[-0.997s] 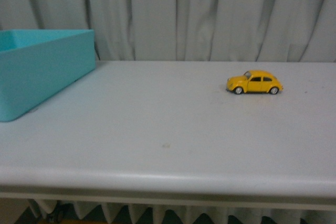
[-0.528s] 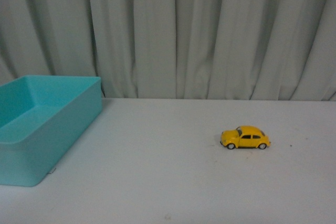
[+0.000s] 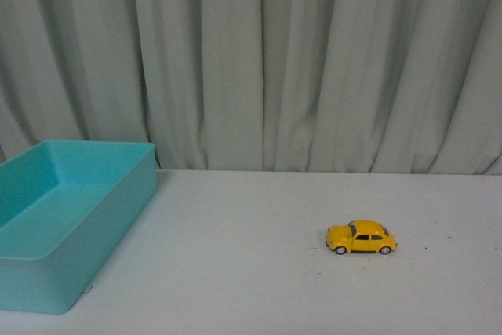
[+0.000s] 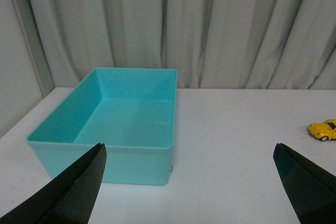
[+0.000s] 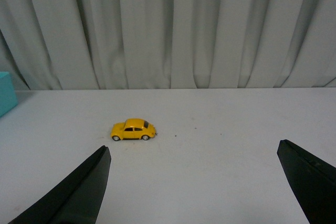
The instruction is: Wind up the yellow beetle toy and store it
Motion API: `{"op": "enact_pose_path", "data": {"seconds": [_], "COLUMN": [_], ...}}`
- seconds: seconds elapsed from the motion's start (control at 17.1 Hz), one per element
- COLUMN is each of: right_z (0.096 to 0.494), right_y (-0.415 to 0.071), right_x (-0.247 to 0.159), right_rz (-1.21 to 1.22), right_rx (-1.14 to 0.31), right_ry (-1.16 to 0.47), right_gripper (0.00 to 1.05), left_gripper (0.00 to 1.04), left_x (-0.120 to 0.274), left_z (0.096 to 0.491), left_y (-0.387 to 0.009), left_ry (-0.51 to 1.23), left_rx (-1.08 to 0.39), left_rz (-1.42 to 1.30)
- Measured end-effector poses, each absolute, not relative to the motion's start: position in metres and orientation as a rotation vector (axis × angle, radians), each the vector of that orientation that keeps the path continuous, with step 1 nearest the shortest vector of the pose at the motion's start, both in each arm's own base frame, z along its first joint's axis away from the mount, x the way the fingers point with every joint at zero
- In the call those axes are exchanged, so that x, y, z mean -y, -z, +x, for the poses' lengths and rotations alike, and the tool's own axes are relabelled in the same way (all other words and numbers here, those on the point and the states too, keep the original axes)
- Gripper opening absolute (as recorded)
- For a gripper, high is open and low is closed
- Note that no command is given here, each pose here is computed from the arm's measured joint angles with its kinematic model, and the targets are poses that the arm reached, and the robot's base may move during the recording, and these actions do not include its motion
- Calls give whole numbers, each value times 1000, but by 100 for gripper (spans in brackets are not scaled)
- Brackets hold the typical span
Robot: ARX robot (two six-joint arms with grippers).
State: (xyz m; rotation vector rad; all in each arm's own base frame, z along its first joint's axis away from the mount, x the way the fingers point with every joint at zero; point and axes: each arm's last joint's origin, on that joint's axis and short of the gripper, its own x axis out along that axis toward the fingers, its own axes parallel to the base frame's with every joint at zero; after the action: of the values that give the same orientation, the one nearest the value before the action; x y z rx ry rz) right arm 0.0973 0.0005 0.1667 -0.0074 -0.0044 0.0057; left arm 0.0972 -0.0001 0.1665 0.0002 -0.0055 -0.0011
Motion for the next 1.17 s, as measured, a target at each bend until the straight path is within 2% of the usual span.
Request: {"op": "enact_pose_path", "data": {"seconds": [1.17], "right_z": [97], "right_y": [-167], "right_x": [-1], "right_rz": [-7], "right_rx": [5], "right_ry": [-5], "right_gripper": [98], "left_gripper": [98], "left_x": [0], "left_z": [97], "left_y": [-166], "left_ry": [0], "left_rx": [5], "left_rz": [0]}}
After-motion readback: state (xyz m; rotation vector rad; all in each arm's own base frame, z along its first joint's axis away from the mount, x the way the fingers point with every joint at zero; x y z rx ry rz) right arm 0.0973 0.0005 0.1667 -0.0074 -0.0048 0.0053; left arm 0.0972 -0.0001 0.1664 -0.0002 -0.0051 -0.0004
